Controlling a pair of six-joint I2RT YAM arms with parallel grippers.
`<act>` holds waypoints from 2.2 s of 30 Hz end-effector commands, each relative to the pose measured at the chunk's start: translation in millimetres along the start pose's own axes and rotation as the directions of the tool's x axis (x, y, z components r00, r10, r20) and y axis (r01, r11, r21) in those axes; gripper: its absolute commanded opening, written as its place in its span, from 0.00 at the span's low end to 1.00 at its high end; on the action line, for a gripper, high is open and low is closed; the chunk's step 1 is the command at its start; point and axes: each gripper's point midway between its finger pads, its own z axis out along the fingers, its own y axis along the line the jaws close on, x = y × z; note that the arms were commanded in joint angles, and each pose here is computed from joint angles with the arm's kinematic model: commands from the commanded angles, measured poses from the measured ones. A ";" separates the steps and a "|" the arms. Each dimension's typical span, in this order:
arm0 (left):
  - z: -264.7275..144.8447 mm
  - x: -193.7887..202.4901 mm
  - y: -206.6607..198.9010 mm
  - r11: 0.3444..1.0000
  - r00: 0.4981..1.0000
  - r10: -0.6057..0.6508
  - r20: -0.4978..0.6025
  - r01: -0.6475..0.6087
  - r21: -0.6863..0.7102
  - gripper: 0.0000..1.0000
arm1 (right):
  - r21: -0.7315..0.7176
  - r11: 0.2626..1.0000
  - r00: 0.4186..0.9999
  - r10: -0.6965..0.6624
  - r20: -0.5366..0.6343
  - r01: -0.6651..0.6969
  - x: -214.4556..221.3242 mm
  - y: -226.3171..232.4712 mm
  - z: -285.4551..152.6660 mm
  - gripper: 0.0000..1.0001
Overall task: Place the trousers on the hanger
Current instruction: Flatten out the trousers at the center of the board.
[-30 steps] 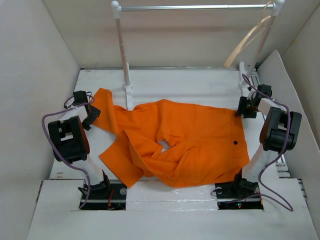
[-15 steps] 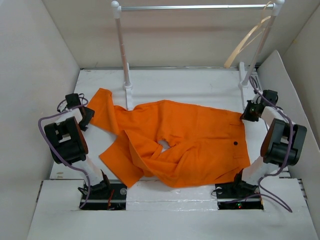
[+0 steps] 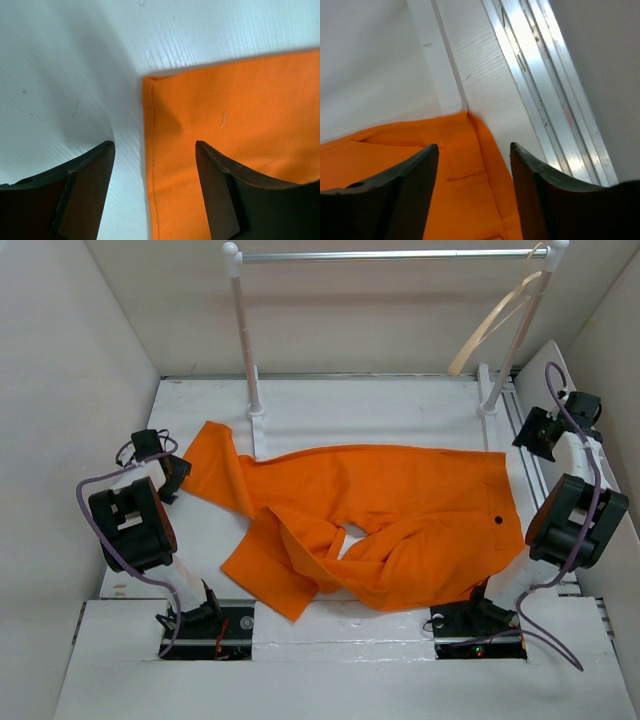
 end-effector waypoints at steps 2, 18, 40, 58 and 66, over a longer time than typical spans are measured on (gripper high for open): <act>-7.9 18.4 14.7 0.999 0.998 0.038 -0.040 -0.038 -0.008 0.64 | -0.072 0.988 0.990 -0.133 0.054 0.137 -5.5 42.6 -21.5 0.67; 30.5 14.1 2.4 0.987 0.990 0.108 -0.092 -0.117 -0.107 0.00 | -0.552 0.709 0.897 -0.383 0.220 0.438 163.9 239.1 -128.1 0.60; -125.0 -53.9 58.3 0.998 0.969 -0.062 0.237 0.056 0.032 0.53 | -0.698 0.226 0.571 -0.761 0.309 0.679 265.6 367.5 -156.3 0.26; -51.7 0.1 -105.3 0.940 0.944 0.326 0.053 -0.330 0.092 0.73 | -0.506 0.362 0.535 -0.807 0.250 0.783 126.1 388.9 -12.6 0.64; 11.3 23.5 -92.1 0.909 0.904 0.409 -0.124 -0.415 -0.030 0.69 | -0.634 0.204 0.405 -0.895 0.188 0.746 165.5 392.4 27.6 0.68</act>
